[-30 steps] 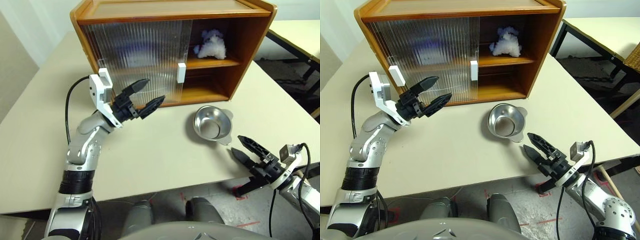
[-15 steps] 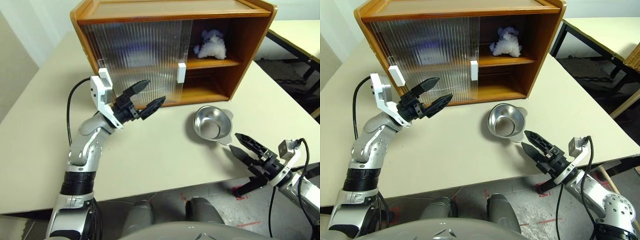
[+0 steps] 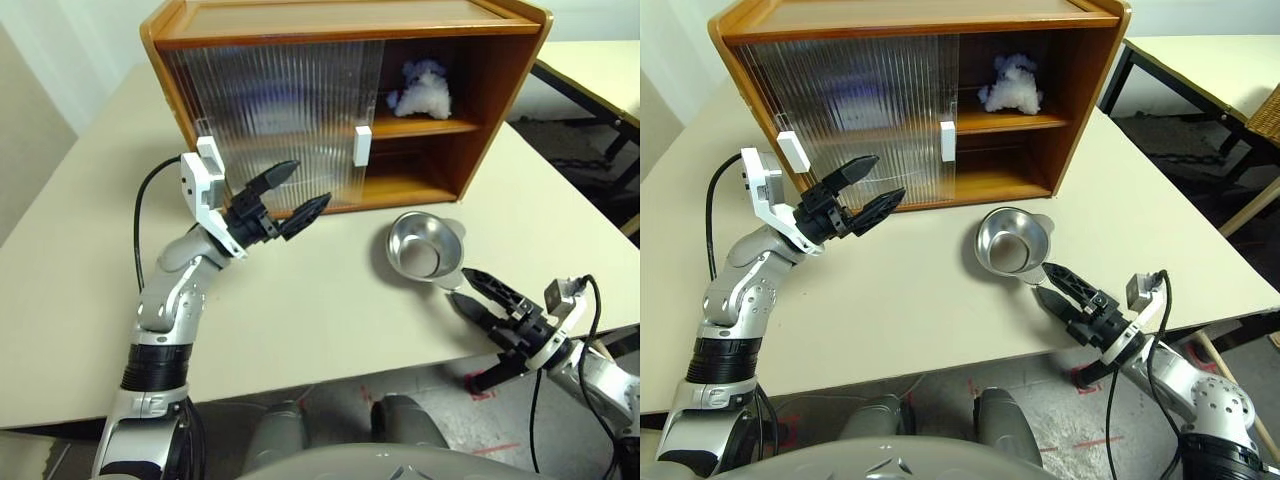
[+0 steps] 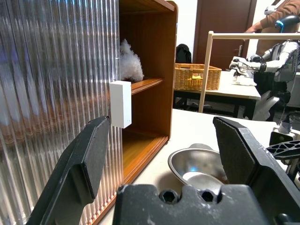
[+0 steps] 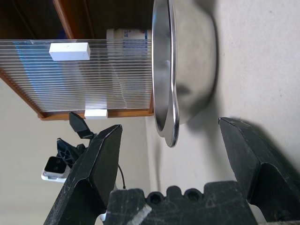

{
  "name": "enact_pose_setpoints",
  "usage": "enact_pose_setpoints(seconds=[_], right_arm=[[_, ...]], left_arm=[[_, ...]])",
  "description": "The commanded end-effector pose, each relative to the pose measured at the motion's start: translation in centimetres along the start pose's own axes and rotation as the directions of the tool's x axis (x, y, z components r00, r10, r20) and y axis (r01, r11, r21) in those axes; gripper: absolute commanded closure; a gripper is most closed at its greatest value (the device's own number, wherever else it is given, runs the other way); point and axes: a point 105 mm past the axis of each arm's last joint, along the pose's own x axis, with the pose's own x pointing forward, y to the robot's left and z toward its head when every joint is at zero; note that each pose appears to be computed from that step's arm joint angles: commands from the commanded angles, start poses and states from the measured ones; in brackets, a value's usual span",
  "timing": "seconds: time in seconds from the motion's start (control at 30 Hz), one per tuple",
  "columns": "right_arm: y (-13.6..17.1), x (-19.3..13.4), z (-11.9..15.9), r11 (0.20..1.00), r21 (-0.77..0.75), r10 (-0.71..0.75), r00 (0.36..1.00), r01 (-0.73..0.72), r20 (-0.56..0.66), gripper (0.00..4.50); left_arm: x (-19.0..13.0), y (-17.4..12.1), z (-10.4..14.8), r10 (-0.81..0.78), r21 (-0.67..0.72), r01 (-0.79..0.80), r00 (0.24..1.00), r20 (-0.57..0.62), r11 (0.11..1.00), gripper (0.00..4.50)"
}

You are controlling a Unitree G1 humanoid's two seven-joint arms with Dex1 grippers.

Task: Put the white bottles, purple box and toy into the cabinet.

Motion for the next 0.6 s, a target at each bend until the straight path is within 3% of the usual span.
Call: enact_pose_setpoints(seconds=[0.03, 0.33, 0.43, 0.6], right_arm=[[-0.4, 0.4, -0.2, 1.000, 0.006, -0.011, 1.000, 0.012, -0.023, 0.01], [1.1, 1.8, -0.6, 1.000, -0.008, 0.013, 0.999, -0.013, -0.036, 0.01], [1.6, 2.1, -0.6, 1.000, -0.007, 0.012, 1.000, -0.012, -0.029, 0.62], [2.4, 2.4, -0.6, 1.000, -0.012, 0.009, 1.000, -0.009, -0.014, 2.54]], left_arm=[[-0.1, -0.2, -0.1, 0.000, 0.015, 0.000, 1.000, -0.007, 1.000, 0.00], [-0.1, -0.1, 0.0, 0.006, 0.017, -0.006, 1.000, -0.004, 1.000, 0.00], [0.0, -0.1, 0.0, 0.007, 0.018, -0.006, 1.000, -0.003, 1.000, 0.00], [0.0, -0.1, 0.1, 0.006, 0.020, -0.006, 1.000, -0.003, 1.000, 0.00]])
